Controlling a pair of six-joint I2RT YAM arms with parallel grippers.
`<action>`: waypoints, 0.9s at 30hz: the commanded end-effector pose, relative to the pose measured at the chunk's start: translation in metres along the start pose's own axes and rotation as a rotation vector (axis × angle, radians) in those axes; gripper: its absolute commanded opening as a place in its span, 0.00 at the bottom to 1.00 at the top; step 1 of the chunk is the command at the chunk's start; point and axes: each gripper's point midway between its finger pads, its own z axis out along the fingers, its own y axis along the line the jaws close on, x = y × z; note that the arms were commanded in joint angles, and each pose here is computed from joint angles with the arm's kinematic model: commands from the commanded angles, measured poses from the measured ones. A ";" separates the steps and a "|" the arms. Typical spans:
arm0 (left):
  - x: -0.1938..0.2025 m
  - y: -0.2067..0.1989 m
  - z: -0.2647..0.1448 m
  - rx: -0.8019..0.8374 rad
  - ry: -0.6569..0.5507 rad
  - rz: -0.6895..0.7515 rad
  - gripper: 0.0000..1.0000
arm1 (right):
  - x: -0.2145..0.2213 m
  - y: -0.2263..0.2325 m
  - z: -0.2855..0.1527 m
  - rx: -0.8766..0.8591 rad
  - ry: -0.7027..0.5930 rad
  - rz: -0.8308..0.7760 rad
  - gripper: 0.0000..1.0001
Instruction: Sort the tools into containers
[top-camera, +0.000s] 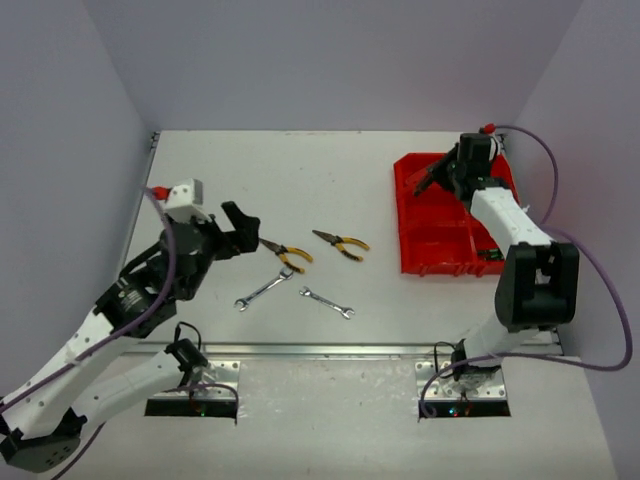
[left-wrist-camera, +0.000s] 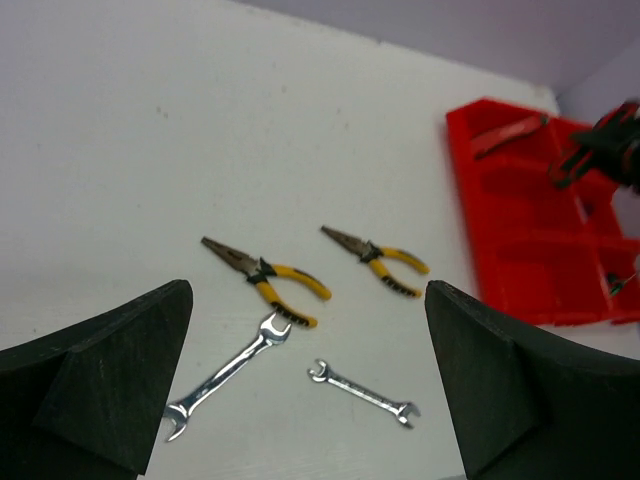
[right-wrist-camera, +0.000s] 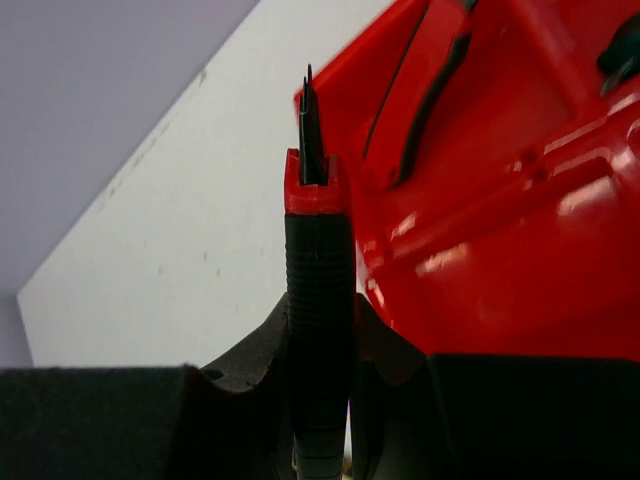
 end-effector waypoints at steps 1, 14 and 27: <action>0.073 0.000 0.023 0.054 0.186 0.164 1.00 | -0.061 -0.001 0.039 0.154 -0.178 0.111 0.00; 0.089 0.007 0.025 0.057 0.206 0.180 1.00 | -0.091 -0.018 0.112 0.266 -0.323 0.085 0.04; 0.085 0.010 0.023 0.044 0.188 0.162 1.00 | -0.085 0.010 0.095 0.119 -0.251 0.007 0.74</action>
